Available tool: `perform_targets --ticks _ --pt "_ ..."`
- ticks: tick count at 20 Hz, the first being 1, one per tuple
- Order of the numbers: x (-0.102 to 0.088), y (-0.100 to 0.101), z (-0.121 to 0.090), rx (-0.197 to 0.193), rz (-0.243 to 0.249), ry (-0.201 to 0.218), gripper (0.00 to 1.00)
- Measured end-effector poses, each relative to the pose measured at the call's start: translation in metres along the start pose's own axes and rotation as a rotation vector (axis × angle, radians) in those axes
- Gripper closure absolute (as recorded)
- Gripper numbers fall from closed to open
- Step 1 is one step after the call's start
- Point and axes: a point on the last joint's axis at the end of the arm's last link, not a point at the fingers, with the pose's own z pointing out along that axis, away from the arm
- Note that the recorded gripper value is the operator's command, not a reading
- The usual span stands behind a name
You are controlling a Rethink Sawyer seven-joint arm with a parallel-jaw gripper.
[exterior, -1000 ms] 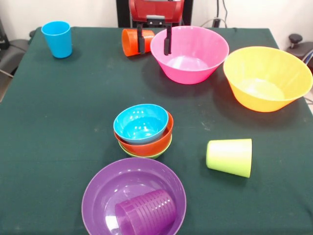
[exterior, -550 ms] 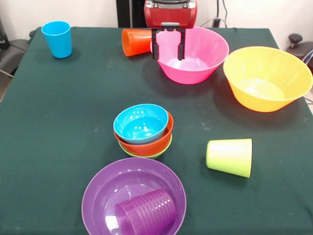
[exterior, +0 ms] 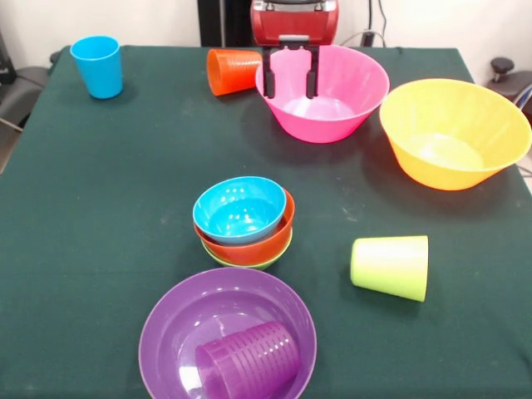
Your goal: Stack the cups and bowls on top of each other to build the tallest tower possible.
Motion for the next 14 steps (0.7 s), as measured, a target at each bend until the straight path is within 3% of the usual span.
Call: perform_targets --ticks 7,14 --pt "0.016 -0.020 -0.001 0.005 0.036 0.011 0.00" --pt "0.037 -0.040 -0.002 0.017 0.035 0.041 0.00"
